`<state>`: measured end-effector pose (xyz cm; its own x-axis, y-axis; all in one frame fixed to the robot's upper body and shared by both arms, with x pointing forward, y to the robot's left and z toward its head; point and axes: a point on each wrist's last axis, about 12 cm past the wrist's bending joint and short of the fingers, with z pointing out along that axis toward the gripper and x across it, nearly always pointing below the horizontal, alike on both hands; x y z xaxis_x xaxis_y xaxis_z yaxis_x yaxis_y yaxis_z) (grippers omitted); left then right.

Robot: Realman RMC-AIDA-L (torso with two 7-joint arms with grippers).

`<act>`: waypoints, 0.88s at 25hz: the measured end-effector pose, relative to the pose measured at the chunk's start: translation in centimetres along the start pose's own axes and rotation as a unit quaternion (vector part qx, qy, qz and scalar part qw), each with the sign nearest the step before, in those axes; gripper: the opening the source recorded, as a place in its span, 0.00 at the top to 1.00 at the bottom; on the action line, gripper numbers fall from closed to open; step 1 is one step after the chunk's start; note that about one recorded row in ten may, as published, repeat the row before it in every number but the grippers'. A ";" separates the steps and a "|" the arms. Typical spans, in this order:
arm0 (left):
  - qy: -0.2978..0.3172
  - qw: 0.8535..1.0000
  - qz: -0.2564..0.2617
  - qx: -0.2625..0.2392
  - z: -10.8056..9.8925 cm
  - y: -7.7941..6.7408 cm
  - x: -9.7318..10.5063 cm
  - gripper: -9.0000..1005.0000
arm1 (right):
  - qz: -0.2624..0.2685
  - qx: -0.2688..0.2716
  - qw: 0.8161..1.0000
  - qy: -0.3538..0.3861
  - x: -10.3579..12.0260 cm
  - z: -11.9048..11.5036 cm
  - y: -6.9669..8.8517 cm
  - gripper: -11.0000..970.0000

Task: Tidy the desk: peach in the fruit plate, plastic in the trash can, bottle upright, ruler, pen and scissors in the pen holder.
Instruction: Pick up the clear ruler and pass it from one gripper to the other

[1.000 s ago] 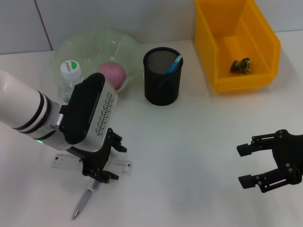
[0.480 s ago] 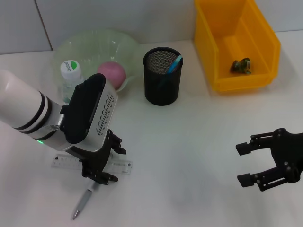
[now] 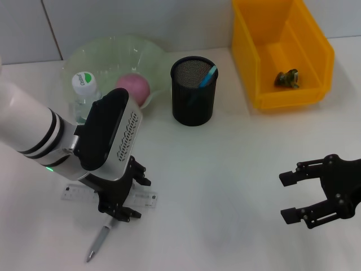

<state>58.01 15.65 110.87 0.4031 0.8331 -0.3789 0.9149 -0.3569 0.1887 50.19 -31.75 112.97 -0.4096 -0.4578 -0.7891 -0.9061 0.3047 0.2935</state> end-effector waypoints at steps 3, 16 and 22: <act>0.001 1.000 -0.001 0.002 0.1 0.0 0.0 0.34 | -0.001 0.001 1.000 0.005 0.0 0.1 -0.1 0.14; 0.009 1.000 -0.003 0.017 0.1 -0.1 -0.1 0.34 | 0.000 -0.001 1.000 0.010 0.0 0.6 -0.5 0.14; 0.009 1.000 -0.002 0.024 0.1 -0.2 -0.2 0.35 | -0.001 -0.001 1.000 0.010 -0.1 0.6 -0.5 0.14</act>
<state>57.72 15.51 110.79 0.3998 0.8416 -0.3630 0.9165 -0.3736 0.1432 50.72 -31.40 112.58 -0.4102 -0.4753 -0.7783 -0.9069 0.3027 0.2931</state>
